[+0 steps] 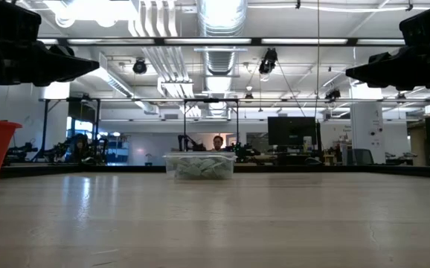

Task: Pick and place items into bin
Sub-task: Return to Home Position

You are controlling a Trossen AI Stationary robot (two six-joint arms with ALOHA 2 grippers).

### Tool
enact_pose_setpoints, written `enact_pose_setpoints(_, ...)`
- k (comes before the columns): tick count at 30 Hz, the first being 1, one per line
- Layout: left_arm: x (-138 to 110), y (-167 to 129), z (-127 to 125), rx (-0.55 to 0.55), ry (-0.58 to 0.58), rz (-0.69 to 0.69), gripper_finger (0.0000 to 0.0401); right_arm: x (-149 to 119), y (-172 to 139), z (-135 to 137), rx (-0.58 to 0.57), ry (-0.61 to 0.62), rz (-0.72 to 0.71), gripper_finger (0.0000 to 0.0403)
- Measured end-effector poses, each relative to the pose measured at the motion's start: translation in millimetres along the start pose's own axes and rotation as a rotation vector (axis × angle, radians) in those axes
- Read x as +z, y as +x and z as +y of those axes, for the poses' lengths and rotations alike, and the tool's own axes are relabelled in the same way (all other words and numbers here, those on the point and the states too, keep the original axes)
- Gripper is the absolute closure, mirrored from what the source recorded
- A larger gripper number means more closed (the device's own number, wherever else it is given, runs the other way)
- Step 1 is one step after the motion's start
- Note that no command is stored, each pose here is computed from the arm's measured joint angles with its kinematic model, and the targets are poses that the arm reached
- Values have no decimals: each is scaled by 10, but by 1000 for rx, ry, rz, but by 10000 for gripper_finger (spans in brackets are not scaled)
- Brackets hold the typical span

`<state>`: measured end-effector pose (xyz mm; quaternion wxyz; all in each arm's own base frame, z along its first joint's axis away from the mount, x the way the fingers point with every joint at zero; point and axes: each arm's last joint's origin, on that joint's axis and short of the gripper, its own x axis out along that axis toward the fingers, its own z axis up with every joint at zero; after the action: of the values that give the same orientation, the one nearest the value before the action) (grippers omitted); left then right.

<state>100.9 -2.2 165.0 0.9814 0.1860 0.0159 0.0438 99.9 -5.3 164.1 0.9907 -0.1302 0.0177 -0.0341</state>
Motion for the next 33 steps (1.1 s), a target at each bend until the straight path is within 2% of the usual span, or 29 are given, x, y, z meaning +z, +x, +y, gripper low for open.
enact_pose_setpoints(12, -23, 19, -12, -9, 5, 27, 290, 0, 0, 0, 0, 26, 0, 292)
enact_pose_setpoints(19, -27, 22, -14, -10, 6, 31, 290, 0, 0, 0, 1, 160, 0, 288)
enact_pose_setpoints(33, -37, 29, -19, -14, 7, 41, 290, 0, 0, 0, 1, 134, 0, 293)
